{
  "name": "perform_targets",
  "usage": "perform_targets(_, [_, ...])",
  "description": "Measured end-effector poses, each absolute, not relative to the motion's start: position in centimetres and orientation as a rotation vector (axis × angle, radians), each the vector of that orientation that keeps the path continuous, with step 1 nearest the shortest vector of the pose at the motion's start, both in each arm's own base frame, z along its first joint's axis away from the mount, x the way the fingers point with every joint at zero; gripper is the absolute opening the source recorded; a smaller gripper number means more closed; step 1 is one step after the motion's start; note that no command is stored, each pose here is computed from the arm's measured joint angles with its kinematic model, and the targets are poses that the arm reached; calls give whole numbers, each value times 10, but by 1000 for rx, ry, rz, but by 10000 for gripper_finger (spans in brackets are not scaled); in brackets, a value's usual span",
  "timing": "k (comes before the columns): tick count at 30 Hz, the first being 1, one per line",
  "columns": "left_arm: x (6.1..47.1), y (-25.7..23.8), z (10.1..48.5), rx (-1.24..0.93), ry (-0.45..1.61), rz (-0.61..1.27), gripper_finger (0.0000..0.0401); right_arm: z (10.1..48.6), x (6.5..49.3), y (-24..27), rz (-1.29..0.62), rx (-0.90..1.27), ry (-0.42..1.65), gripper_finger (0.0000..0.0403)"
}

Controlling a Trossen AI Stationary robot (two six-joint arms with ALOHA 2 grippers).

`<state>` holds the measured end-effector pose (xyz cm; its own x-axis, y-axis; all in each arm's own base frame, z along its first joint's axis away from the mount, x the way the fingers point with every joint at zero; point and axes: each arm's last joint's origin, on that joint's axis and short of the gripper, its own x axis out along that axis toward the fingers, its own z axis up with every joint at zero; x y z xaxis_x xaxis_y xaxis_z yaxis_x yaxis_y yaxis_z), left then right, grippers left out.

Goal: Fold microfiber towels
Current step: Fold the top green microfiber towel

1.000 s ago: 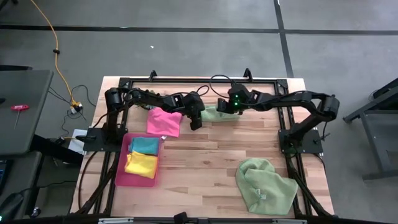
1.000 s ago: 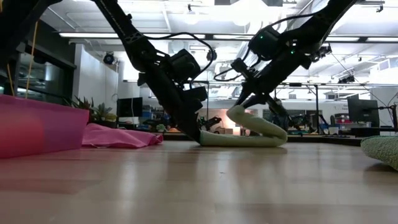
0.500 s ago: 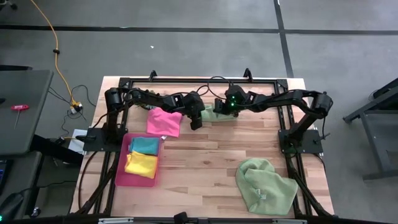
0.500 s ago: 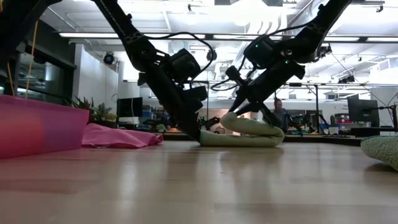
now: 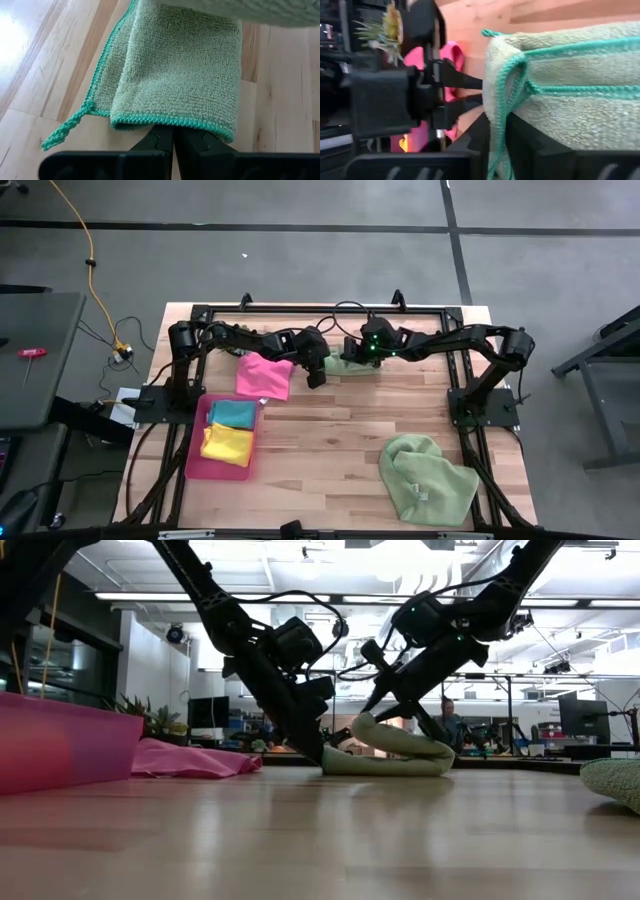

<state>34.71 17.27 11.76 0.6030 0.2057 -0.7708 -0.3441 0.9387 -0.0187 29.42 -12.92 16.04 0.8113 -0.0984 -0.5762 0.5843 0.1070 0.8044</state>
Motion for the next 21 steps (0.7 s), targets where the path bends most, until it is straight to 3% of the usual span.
perform_targets(10, [347, 173, 118, -196, 863, 332, 0, 168, 296, -139, -530, 1393, 300, 191])
perform_targets(21, [342, 180, 134, -193, 834, 358, 0, 195, 268, -169, -439, 1217, 273, 215])
